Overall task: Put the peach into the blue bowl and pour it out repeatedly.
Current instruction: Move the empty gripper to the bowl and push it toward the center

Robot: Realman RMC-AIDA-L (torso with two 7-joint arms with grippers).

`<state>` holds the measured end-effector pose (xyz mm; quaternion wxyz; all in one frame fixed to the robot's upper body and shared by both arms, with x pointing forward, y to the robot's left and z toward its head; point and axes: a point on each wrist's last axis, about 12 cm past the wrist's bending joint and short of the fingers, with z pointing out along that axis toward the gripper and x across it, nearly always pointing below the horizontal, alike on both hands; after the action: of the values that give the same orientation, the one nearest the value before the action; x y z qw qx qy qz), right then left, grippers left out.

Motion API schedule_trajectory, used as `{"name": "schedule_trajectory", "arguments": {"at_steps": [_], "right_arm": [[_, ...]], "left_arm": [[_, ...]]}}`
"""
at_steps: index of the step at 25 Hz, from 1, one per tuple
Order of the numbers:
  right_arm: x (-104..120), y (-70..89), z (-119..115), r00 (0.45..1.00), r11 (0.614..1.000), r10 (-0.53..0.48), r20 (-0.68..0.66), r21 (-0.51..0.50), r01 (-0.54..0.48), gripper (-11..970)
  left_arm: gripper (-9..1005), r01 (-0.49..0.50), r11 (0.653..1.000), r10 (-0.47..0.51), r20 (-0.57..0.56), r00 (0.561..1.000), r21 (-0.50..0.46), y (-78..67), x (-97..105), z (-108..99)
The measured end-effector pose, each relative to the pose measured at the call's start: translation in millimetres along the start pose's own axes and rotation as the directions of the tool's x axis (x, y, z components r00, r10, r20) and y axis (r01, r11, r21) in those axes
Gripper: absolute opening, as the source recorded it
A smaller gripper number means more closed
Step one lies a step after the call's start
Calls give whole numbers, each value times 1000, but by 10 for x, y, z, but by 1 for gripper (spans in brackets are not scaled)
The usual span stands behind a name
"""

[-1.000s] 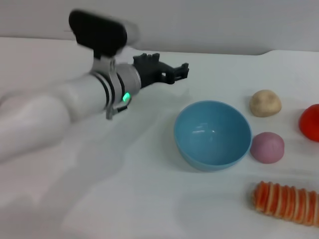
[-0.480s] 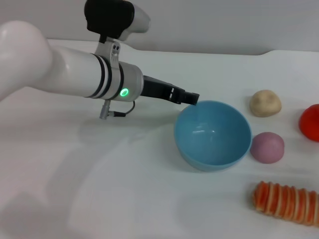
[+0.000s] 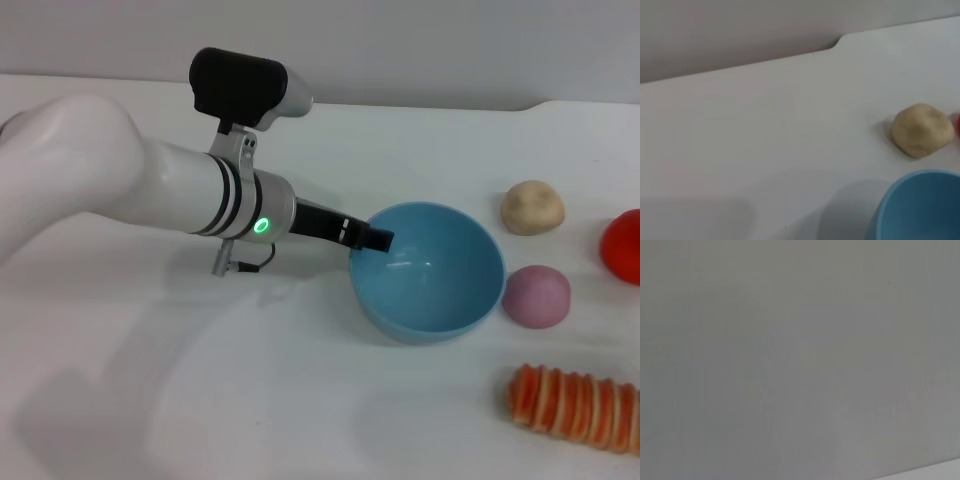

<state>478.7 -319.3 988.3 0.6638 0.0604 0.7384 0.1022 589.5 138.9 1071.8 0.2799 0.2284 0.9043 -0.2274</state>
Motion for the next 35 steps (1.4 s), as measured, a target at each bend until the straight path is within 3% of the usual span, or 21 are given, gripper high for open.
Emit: {"name": "schedule_trajectory", "arguments": {"at_steps": [14, 18, 31, 35], "right_arm": [[12, -12, -21, 1000, 1000, 0, -5, 5, 0, 762], [14, -15, -27, 1000, 1000, 1, -5, 7, -1, 762], [21, -14, -38, 1000, 1000, 5, -6, 8, -5, 763], [15, 26, -40, 1000, 1000, 29, 7, -7, -29, 762]], "left_arm": [[802, 23, 999, -22, -6, 1000, 35, -109, 130, 142], [728, 9, 999, -8, -30, 1000, 34, -121, 158, 168], [213, -2, 1000, 3, -35, 999, 28, -116, 172, 174], [70, -23, 999, 23, -24, 999, 25, -116, 85, 162]]}}
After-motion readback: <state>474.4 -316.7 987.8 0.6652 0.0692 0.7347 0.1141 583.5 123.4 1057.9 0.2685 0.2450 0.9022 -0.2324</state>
